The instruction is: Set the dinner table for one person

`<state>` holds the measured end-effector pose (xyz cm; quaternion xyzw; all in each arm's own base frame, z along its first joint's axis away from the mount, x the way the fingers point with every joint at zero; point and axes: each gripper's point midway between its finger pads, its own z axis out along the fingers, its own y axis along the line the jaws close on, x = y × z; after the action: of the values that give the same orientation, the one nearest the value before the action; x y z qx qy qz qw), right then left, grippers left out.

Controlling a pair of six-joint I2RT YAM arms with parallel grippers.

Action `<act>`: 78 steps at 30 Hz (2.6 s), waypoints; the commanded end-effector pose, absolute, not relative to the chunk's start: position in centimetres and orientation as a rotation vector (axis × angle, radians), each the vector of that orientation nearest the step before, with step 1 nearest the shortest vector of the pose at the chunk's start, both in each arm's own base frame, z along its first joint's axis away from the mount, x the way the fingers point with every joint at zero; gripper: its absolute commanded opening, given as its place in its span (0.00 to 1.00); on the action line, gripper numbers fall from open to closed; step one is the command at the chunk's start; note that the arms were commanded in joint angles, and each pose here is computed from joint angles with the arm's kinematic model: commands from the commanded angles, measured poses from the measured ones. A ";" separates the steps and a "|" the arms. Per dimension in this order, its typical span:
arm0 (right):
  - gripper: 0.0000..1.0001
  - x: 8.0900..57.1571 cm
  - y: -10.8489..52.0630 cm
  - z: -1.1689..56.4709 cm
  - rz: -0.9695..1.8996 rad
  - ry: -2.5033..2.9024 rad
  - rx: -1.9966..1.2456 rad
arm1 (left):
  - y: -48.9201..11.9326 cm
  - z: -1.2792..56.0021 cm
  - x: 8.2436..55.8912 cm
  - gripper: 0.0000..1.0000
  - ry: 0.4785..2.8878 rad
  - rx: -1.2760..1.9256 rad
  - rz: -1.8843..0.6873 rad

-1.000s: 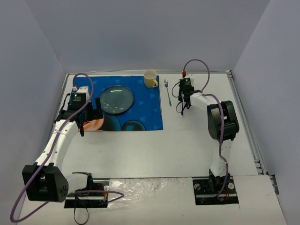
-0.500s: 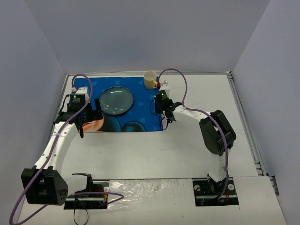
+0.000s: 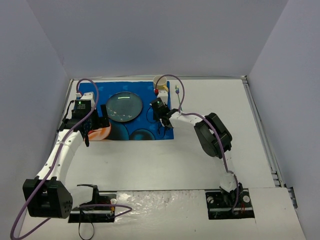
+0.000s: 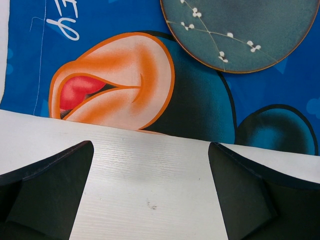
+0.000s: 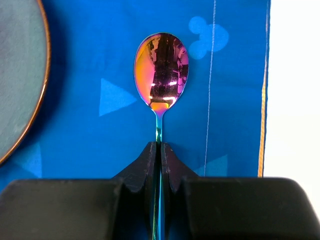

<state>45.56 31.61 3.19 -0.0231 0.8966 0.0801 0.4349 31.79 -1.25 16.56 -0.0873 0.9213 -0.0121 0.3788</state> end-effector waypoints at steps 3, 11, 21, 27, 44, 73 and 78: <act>0.00 47.9 32.9 7.6 0.238 2.101 0.074 | -1.2 19.4 32.9 0.97 2.256 -0.235 -0.051; 0.00 47.6 32.9 5.3 0.217 2.138 0.071 | -1.2 19.5 32.9 0.97 2.251 -0.235 -0.052; 0.15 47.0 32.9 3.5 0.207 2.181 0.031 | -1.3 19.7 32.9 0.97 2.247 -0.234 -0.053; 0.35 47.1 32.3 7.6 0.210 2.123 0.014 | -1.2 19.6 32.9 0.97 2.248 -0.234 -0.052; 0.46 50.0 21.9 11.4 0.159 2.114 -0.109 | -1.2 19.4 33.0 0.97 2.256 -0.235 -0.051; 0.32 58.7 18.3 1.0 0.079 2.229 -0.110 | -1.2 18.7 33.0 0.97 2.279 -0.233 -0.039; 0.27 59.4 18.2 0.1 0.060 2.242 -0.117 | -1.2 18.7 33.0 0.97 2.279 -0.233 -0.039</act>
<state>59.35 18.80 1.70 -0.0412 0.8894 0.0366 0.4538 31.79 -1.29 16.56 -0.0899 0.9211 -0.0133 0.3787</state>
